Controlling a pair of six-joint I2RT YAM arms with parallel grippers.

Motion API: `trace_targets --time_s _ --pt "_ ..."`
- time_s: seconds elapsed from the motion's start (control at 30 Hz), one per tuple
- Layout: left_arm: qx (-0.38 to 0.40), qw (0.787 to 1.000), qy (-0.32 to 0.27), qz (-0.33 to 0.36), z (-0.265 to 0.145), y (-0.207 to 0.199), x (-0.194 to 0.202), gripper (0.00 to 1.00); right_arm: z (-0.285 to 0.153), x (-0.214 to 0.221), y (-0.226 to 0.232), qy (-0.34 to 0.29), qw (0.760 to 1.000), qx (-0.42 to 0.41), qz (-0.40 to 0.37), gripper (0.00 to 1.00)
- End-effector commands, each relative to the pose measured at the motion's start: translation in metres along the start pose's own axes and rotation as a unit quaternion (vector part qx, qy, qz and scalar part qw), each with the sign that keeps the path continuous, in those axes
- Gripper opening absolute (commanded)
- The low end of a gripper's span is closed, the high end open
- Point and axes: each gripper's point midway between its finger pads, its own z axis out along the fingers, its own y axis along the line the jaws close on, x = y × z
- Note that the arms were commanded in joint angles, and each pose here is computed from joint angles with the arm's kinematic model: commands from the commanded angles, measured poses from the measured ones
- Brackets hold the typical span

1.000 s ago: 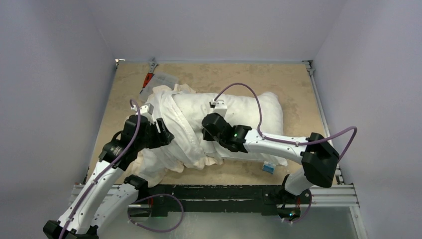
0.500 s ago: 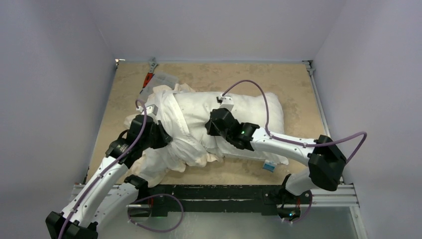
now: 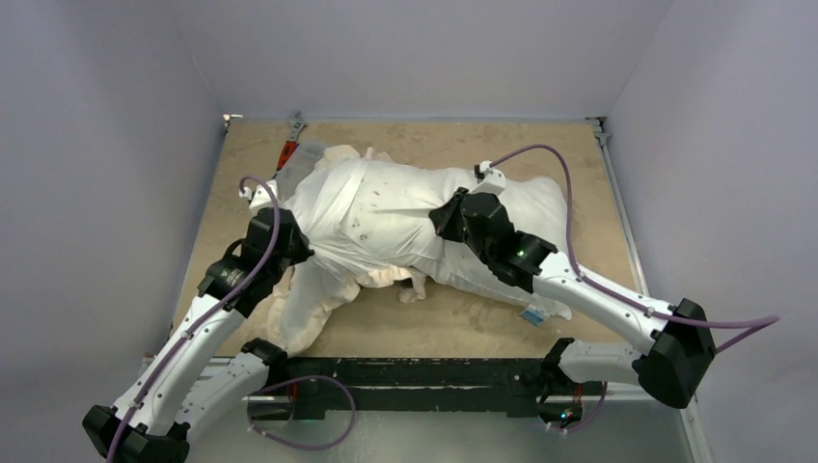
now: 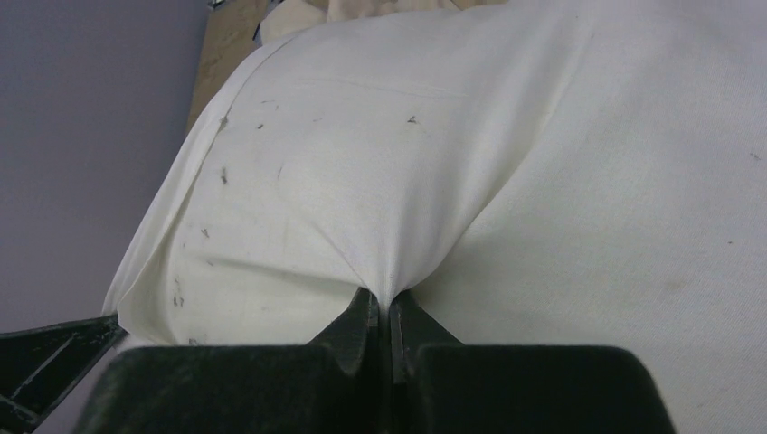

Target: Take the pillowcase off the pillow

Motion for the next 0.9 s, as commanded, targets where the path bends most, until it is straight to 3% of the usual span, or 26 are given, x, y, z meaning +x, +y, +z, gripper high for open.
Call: trace_targets --time_s 0.0,0.37,0.7,0.87 --pt "-0.150 0.984 -0.085 0.045 -0.009 0.053 -0.041 0.00 -0.017 -0.055 -0.010 -0.087 0.996 0.020 0.031 0.00" --pt "-0.278 0.945 -0.151 0.078 -0.024 0.091 -0.074 0.00 -0.048 -0.091 -0.005 -0.131 0.990 -0.008 0.056 0.00" --pt "-0.283 0.942 -0.167 0.071 -0.028 0.095 -0.086 0.00 -0.079 -0.136 -0.012 -0.194 0.976 0.019 0.097 0.00" --pt "-0.289 0.939 -0.174 0.070 -0.026 0.094 -0.100 0.00 -0.116 -0.185 -0.004 -0.259 0.957 0.017 0.131 0.00"
